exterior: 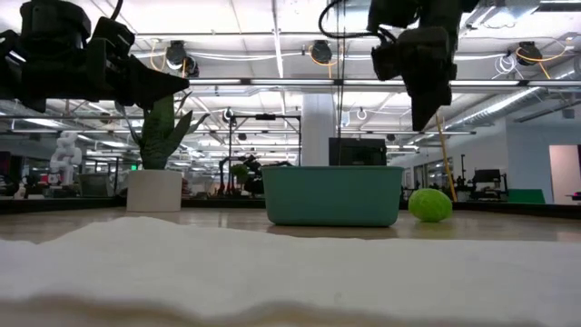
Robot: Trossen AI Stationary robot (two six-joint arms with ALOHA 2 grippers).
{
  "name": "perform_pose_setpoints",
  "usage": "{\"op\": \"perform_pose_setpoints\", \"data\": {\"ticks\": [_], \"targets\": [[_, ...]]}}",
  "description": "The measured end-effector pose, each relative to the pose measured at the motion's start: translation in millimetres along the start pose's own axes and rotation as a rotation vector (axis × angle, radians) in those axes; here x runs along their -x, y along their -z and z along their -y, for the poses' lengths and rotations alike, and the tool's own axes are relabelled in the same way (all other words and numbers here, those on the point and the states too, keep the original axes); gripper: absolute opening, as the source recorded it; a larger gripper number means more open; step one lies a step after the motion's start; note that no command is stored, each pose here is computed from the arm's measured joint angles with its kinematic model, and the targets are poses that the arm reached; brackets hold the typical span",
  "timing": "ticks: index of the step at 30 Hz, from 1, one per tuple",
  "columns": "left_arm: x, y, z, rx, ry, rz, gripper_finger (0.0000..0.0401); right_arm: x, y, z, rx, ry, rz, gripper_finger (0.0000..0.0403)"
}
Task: Pick and placing Produce into tupperware
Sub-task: Put the green cabbage into the blue bin
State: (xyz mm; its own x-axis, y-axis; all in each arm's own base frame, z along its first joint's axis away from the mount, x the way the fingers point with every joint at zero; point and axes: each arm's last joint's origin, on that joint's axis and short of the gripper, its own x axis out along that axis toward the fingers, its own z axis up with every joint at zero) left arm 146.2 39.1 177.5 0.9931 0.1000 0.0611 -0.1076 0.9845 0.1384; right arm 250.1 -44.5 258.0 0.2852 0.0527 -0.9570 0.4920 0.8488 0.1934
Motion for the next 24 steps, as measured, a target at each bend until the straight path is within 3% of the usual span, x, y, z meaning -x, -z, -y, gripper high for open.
{"op": "perform_pose_setpoints", "data": {"ticks": [7, 15, 24], "targets": [[0.0, 0.3, 0.0, 0.0, 0.0, -0.003, 0.0026, -15.2, -4.0, 0.2, -0.016, 0.024, -0.06, 0.0012], [0.0, 0.6, 0.1, 0.001, 0.001, -0.006, 0.0026, -15.1, -5.9, 1.2, -0.169, 0.072, -0.02, 0.0012], [0.0, 0.8, 0.1, 0.008, 0.001, -0.008, 0.0026, -15.2, -5.2, 0.5, -0.145, 0.067, -0.028, 0.0018]]}}
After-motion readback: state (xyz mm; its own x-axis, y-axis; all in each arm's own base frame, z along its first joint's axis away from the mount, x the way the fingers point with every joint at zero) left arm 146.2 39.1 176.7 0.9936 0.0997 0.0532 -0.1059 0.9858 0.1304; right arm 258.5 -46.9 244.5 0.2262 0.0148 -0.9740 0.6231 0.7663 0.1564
